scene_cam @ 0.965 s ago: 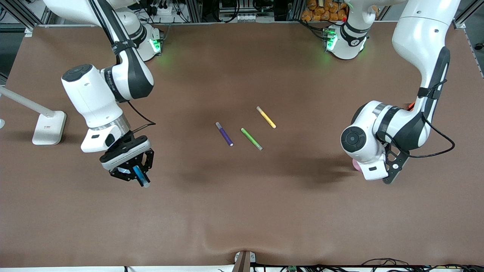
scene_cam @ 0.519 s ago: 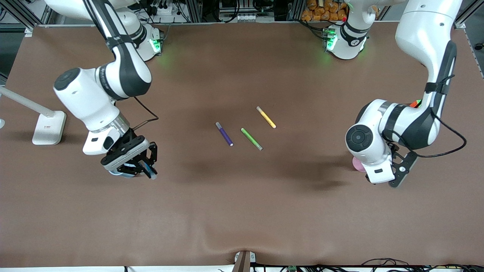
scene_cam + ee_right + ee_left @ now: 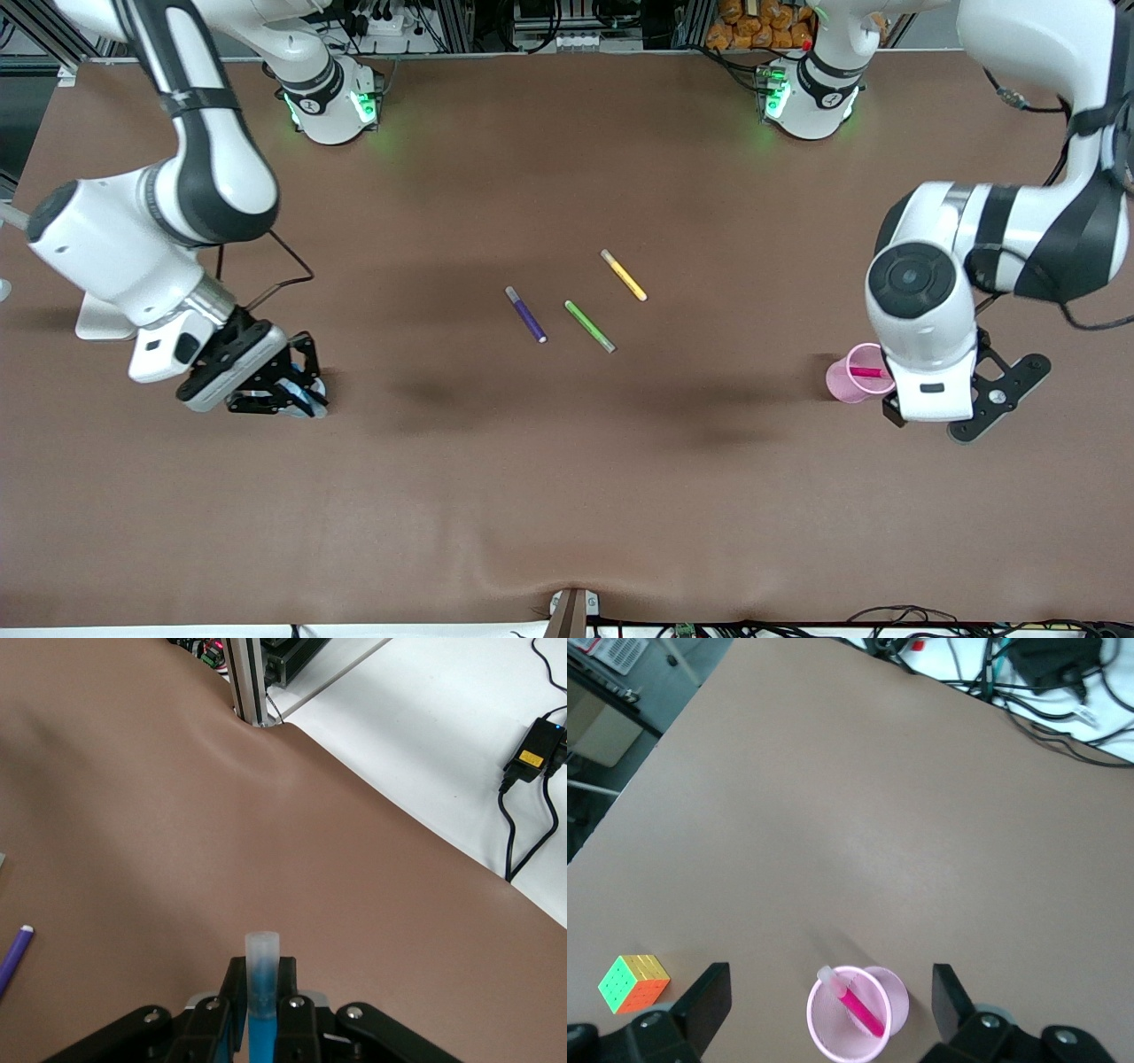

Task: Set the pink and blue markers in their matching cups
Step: 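Release the pink marker while the right gripper lowers blue into the cup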

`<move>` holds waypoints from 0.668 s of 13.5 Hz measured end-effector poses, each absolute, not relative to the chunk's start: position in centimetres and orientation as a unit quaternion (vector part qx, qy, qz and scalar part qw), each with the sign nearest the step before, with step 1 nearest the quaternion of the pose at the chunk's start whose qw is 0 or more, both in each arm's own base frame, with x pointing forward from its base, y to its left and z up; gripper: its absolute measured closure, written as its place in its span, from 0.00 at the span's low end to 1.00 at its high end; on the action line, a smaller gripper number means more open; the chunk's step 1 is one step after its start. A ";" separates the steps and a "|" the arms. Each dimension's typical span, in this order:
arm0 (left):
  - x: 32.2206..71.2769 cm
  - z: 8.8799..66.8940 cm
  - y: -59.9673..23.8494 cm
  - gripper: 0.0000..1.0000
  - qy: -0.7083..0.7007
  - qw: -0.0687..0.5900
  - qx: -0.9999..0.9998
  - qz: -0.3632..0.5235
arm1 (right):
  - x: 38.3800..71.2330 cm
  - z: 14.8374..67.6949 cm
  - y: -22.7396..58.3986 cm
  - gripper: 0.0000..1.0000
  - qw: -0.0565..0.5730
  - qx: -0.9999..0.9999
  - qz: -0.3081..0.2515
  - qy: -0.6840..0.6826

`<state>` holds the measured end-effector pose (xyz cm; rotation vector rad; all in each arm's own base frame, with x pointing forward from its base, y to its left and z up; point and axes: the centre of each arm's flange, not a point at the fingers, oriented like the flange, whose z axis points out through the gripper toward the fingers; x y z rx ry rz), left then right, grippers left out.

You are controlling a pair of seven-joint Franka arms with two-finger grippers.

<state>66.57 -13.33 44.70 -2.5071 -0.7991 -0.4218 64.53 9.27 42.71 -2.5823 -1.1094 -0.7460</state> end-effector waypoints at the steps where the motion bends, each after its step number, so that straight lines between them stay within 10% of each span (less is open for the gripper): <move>1: 66.3 45.4 -13.9 0.00 -0.279 0.234 -0.919 -0.152 | 64.7 42.4 8.0 0.83 0.121 -0.876 -0.260 -0.389; 9: 64.2 49.3 -17.0 0.00 -0.228 0.189 -0.948 -0.118 | 66.0 35.3 3.3 0.83 0.187 -0.802 -0.294 -0.484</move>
